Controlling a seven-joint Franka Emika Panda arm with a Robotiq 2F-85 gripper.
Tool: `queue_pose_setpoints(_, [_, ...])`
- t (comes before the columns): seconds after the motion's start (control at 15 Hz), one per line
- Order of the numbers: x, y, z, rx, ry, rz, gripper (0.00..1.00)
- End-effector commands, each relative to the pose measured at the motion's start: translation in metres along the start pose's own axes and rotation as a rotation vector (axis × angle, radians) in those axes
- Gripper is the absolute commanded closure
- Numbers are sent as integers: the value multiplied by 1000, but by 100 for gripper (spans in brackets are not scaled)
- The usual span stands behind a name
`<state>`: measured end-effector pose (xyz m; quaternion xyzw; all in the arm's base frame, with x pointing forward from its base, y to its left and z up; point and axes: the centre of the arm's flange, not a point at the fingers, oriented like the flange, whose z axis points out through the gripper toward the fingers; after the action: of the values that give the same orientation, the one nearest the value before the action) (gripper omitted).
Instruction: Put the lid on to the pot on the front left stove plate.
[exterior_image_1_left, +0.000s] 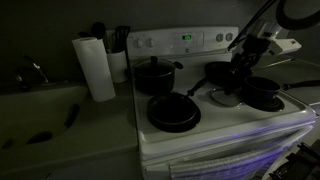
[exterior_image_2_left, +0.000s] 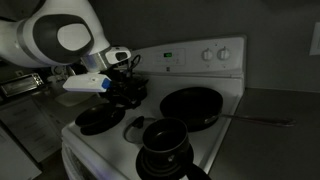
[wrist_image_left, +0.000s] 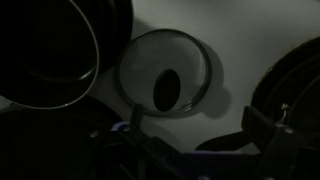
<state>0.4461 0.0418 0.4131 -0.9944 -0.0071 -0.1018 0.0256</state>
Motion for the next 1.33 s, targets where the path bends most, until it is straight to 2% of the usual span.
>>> queue_pose_setpoints(0.0, [-1,4,33,28,-13,-1,0])
queue_pose_setpoints(0.53, [-6,16,73,48,-65,51,0])
queue_pose_setpoints(0.73, [-6,19,84,91,-70,66,0])
queue_pose_setpoints(0.87, [-6,21,95,109,-96,50,0])
queue_pose_setpoints(1.27, [-1,33,113,94,-145,19,0])
